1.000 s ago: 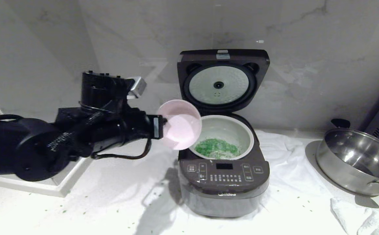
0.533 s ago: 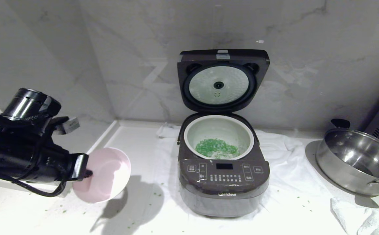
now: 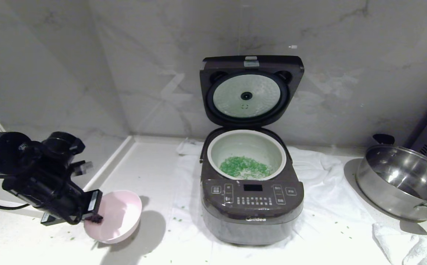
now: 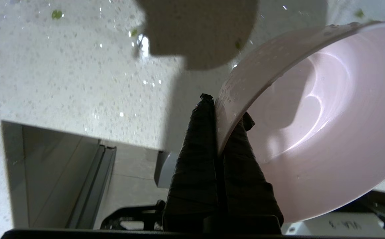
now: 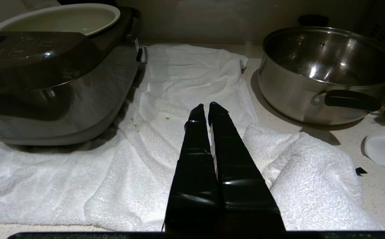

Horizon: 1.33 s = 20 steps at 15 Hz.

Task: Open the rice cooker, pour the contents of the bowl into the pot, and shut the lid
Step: Close the rice cooker

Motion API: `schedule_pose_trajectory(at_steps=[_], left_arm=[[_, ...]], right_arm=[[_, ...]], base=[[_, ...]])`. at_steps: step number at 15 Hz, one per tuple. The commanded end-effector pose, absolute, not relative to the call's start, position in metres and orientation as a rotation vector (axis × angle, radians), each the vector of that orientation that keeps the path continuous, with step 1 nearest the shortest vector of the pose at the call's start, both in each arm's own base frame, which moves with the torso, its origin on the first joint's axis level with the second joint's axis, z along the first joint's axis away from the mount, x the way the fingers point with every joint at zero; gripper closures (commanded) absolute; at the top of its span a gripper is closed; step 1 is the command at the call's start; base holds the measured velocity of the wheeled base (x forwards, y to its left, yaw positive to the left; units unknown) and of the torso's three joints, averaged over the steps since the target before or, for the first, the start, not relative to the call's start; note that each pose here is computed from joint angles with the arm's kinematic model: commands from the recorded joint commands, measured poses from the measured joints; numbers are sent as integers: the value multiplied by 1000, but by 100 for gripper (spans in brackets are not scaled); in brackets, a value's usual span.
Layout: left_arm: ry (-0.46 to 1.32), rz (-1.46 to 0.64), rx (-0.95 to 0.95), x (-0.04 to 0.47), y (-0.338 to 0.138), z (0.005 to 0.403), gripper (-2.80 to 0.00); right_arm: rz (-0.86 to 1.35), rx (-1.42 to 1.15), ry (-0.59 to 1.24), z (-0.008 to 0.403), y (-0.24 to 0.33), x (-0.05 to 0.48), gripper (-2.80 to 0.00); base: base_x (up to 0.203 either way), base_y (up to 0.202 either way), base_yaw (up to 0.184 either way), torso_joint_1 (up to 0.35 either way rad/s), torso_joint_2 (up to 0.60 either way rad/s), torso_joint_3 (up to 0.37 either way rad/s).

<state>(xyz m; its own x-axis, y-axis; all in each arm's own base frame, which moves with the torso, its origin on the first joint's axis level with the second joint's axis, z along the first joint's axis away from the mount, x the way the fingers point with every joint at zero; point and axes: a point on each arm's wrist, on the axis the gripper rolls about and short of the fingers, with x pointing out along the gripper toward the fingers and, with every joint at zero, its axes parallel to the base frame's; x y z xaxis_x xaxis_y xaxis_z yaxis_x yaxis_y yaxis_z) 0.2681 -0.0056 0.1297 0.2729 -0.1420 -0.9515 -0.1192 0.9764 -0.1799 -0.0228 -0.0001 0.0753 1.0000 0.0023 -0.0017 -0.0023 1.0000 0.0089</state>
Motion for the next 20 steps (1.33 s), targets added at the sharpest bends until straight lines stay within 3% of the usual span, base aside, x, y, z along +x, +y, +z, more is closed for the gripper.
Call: schedule_pose_trajectory(at_steps=[1,4,5,12,15,20], left_arm=[[1354,15,-252,289,1,85,0],[1368,50,-259,297,4,64,0],[1367,67,-257,299,7,62,-280],[1246,61,-264,301,7,96,-280],[1103,15,-262,284,-4,146,-280],[910,-186,-276,253,-68,221,-280]], right_arm=[[3,9,3,75,0,-23,0],[3,9,2,75,0,-23,0],[3,9,2,75,0,-23,0],[3,9,2,75,0,-23,0],[3,9,3,75,0,-23,0],[3,9,3,75,0,-23,0]], base=[[0,0,0,0,0,0],[0,0,0,0,0,0],[0,0,0,0,0,0],[0,0,0,0,0,0],[0,0,0,0,0,0],[0,0,0,0,0,0]])
